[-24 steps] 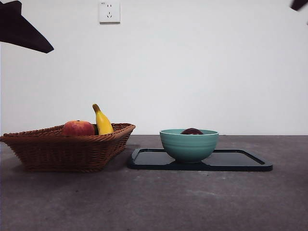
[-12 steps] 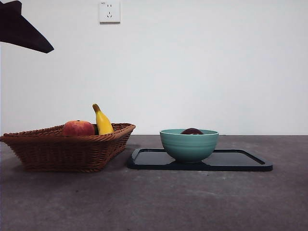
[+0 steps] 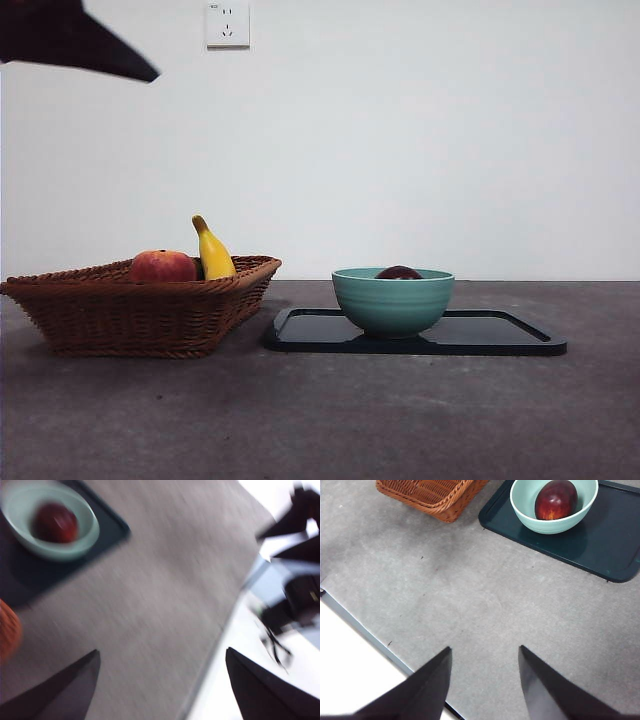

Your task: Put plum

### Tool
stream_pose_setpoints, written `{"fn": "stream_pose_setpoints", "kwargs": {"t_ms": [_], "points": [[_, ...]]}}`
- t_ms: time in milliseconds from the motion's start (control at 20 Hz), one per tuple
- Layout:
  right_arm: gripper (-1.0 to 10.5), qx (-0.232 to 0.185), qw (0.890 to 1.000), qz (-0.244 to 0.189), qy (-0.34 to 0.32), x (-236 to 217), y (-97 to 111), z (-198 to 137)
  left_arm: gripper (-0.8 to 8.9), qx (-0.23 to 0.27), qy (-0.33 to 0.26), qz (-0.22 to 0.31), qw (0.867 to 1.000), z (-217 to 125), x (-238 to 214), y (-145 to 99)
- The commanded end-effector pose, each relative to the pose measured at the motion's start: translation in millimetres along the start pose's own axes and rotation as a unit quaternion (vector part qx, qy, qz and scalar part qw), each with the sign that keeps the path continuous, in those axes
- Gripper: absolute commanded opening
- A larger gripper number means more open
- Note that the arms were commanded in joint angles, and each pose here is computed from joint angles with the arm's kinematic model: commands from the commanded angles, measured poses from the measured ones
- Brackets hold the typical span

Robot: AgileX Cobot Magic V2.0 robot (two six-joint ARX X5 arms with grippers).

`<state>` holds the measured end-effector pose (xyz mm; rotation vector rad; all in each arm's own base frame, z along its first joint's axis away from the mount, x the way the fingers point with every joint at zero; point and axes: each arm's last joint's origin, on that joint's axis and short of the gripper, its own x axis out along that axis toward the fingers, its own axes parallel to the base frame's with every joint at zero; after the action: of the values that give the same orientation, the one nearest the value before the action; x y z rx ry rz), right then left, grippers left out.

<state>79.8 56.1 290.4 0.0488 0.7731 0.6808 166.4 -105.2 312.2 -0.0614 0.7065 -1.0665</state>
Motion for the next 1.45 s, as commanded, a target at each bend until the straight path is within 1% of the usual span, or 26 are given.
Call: {"fn": "stream_pose_setpoints", "kwargs": {"t_ms": [50, 200, 400, 600, 800, 1000, 1200, 1450], "points": [[2.1, 0.007, 1.0, 0.006, -0.003, 0, 1, 2, 4.06, -0.02, -0.041, 0.029, 0.999, 15, 3, -3], [2.1, 0.006, 1.0, 0.006, -0.004, 0, 1, 2, 4.05, -0.04, -0.056, 0.065, 0.996, 36, 12, 0], [2.1, 0.006, 1.0, 0.006, -0.004, 0, 1, 2, 4.05, -0.062, -0.05, 0.067, 0.995, 76, 36, 8], [2.1, 0.006, 1.0, 0.006, -0.004, 0, 1, 2, 4.04, -0.063, -0.031, 0.097, 0.993, 115, 73, 17], [2.1, 0.007, 1.0, 0.006, -0.005, 0, 1, 3, 4.01, -0.066, -0.005, 0.117, 0.991, 139, 121, 32], [2.1, 0.007, 1.0, 0.005, -0.006, 0, 1, 3, 4.0, -0.071, 0.027, 0.14, 0.987, 148, 167, 47], [2.1, 0.008, 1.0, 0.005, -0.006, 0, 1, 3, 3.96, -0.072, 0.05, 0.16, 0.983, 149, 208, 62], [2.1, 0.009, 1.0, 0.005, -0.006, 0, 1, 3, 3.95, -0.073, 0.078, 0.175, 0.979, 134, 248, 79]]}}
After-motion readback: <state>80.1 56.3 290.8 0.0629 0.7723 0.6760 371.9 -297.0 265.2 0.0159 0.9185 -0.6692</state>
